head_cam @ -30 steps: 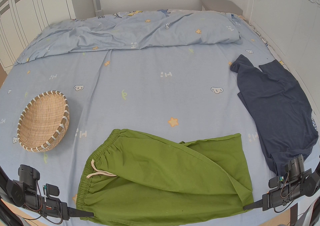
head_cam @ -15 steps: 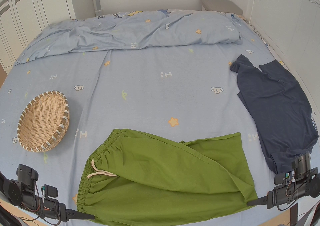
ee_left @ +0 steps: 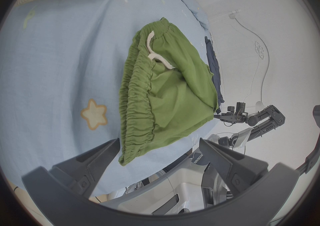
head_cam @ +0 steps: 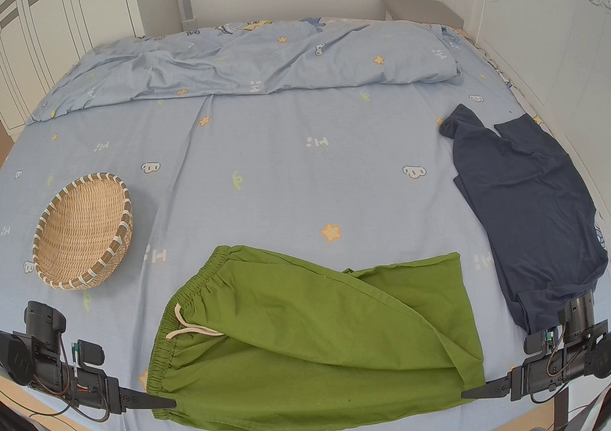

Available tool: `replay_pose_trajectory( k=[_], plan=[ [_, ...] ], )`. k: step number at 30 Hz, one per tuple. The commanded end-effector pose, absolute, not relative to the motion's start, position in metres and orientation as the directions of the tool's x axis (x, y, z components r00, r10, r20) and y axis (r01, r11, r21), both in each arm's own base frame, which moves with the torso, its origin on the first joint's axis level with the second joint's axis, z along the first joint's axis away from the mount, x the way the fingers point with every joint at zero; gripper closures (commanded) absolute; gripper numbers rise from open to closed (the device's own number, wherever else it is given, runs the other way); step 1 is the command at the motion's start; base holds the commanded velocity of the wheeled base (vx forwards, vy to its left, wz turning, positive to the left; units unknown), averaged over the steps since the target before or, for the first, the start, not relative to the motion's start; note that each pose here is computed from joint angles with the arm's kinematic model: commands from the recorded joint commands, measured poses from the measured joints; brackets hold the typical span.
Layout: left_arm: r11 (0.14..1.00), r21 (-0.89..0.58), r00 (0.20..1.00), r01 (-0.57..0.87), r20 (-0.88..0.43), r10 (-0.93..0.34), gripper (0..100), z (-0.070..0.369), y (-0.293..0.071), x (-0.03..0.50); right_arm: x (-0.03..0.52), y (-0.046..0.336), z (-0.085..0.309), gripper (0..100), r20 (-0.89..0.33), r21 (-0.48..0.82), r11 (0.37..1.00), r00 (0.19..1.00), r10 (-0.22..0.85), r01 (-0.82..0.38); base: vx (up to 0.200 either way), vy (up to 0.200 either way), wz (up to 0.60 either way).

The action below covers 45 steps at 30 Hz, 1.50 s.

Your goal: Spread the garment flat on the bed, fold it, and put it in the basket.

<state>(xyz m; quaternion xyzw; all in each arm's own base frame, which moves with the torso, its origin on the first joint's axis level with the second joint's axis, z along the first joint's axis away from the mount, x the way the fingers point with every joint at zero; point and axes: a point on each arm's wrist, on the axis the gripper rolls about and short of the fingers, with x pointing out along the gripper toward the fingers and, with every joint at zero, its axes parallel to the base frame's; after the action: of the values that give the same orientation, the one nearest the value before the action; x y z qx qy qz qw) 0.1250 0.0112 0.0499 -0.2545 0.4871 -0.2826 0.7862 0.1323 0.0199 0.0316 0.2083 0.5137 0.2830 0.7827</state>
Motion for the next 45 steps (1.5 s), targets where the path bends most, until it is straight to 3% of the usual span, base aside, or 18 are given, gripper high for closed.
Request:
replay_pose_trajectory(
  k=[1, 4, 5, 10, 13, 19, 23, 30, 39, 45],
  plan=[
    [0.714, -0.665, 0.389, 0.218, -0.612, -0.689, 0, 0.055, 0.012, 0.127, 0.128, 0.018, 0.032, 0, -0.688, 0.617, 0.756, 0.317, 0.653, -0.218, 0.0, 0.0, 0.0],
    [0.717, -0.659, 0.417, 0.227, -0.599, -0.683, 0, 0.063, 0.012, 0.13, 0.127, 0.018, 0.036, 0, -0.676, 0.608, 0.759, 0.348, 0.649, -0.234, 0.0, 0.0, 0.0],
    [0.713, -0.668, 0.458, 0.212, -0.577, -0.676, 0, 0.079, 0.013, 0.14, 0.125, 0.014, 0.043, 0, -0.657, 0.591, 0.767, 0.403, 0.637, -0.248, 0.0, 0.0, 0.0],
    [0.658, -0.735, 0.464, 0.162, -0.532, -0.709, 0, 0.13, -0.004, 0.158, 0.123, 0.009, 0.059, 0, -0.609, 0.546, 0.79, 0.515, 0.604, -0.28, 0.0, 0.0, 0.0],
    [0.71, -0.682, 0.519, 0.177, -0.548, -0.656, 0, 0.166, -0.02, 0.178, 0.126, 0.007, 0.079, 0, -0.541, 0.489, 0.807, 0.611, 0.578, -0.331, 0.0, 0.0, 0.0],
    [0.828, -0.531, 0.624, 0.177, -0.591, -0.512, 0, 0.188, -0.046, 0.217, 0.134, 0.009, 0.106, 0, -0.488, 0.358, 0.87, 0.726, 0.484, -0.34, 0.0, 0.0, 0.0],
    [0.823, -0.531, 0.642, 0.202, -0.562, -0.521, 0, 0.198, -0.048, 0.225, 0.137, 0.018, 0.113, 0, -0.494, 0.32, 0.873, 0.722, 0.485, -0.367, 0.0, 0.0, 0.0],
    [0.827, -0.535, 0.642, 0.17, -0.577, -0.505, 0, 0.194, -0.049, 0.296, 0.15, 0.046, 0.137, 0, -0.487, 0.233, 0.864, 0.716, 0.5, -0.445, 0.0, 0.0, 0.0],
    [0.665, -0.719, 0.451, 0.204, -0.534, -0.716, 0, 0.137, -0.038, 0.349, 0.142, 0.062, 0.138, 0, -0.499, 0.213, 0.831, 0.674, 0.545, -0.514, 0.0, 0.0, 0.0],
    [0.666, -0.717, 0.46, 0.204, -0.531, -0.712, 0, 0.125, -0.037, 0.372, 0.142, 0.063, 0.138, 0, -0.5, 0.21, 0.829, 0.672, 0.546, -0.518, 0.0, 0.0, 0.0]
  ],
)
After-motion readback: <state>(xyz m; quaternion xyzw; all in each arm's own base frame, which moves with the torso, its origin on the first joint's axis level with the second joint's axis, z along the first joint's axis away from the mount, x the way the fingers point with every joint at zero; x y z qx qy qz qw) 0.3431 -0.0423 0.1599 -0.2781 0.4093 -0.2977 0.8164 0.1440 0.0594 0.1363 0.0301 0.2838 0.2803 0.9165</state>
